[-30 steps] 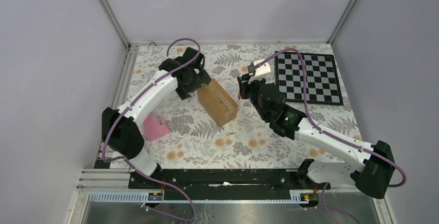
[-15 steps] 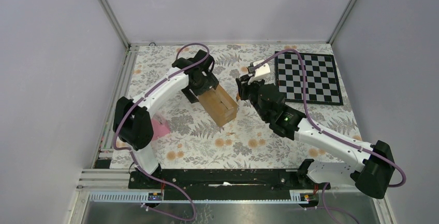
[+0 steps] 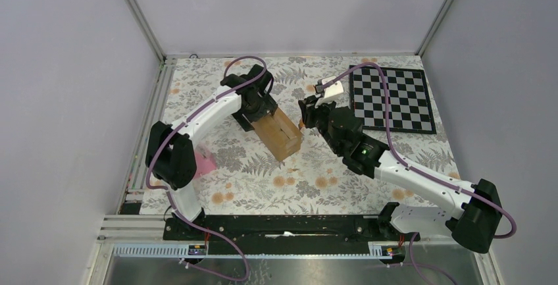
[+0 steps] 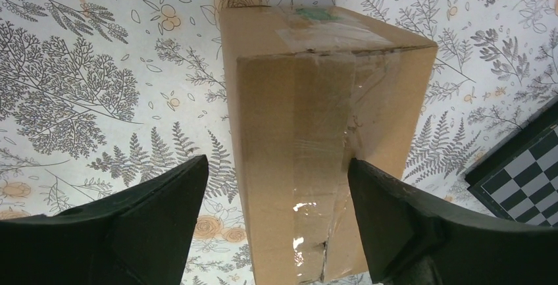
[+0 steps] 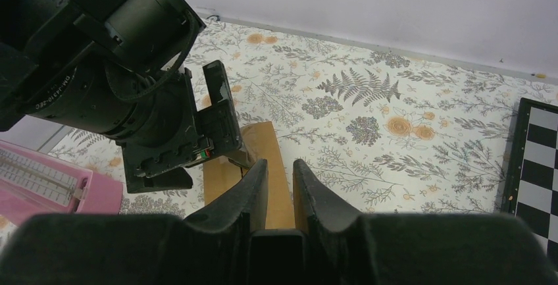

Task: Unpack the express box
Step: Cut the express box at the center of the board.

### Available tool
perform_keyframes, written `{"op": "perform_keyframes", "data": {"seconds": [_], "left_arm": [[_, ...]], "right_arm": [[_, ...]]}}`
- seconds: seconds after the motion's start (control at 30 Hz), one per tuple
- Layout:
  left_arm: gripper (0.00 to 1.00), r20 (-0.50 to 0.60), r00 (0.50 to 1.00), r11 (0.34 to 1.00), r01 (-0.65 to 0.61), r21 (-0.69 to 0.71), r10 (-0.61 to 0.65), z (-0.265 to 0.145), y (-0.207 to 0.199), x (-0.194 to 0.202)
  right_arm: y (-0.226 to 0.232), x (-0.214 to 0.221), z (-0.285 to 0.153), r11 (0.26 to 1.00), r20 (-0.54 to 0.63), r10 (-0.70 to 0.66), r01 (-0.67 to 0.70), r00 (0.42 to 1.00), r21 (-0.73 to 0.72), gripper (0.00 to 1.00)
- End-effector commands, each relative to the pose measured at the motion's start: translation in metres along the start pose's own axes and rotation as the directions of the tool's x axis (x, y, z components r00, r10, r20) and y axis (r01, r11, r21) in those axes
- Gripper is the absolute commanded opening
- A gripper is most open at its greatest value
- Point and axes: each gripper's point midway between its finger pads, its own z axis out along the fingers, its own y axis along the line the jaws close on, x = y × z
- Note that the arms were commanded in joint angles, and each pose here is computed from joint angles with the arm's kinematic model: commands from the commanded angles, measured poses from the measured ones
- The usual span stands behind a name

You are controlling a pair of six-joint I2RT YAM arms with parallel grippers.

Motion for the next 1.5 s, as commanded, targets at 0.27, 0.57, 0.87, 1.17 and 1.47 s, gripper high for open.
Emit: {"op": "perform_keyframes", "data": {"seconds": [0.27,0.57,0.87,1.17,1.47], "left_arm": [[0.76,0.026,0.999,0.999,0.033,0.028,-0.034,-0.005,0.001,-0.005],[0.57,0.003,1.0,0.997,0.006,0.072,-0.006,-0.006,-0.006,-0.004],[0.32,-0.04,0.999,0.994,-0.002,0.11,0.007,-0.005,-0.008,-0.003],[0.32,-0.05,0.999,0.986,-0.009,0.165,0.018,-0.012,-0.012,-0.005],[0.27,-0.062,0.998,0.984,-0.014,0.18,0.026,-0.013,-0.011,-0.004]], "right_arm": [[0.015,-0.033,0.001,0.996,0.075,0.068,-0.063,0.995,-0.07,0.0],[0.033,-0.036,0.017,0.991,0.07,0.069,-0.061,0.995,-0.12,0.0],[0.046,-0.027,0.034,0.986,0.099,0.058,-0.042,0.993,-0.159,0.0],[0.046,-0.017,0.047,0.989,0.13,0.047,-0.028,0.99,-0.145,0.0],[0.045,-0.002,0.058,0.992,0.133,0.041,-0.025,0.99,-0.126,0.0]]}}
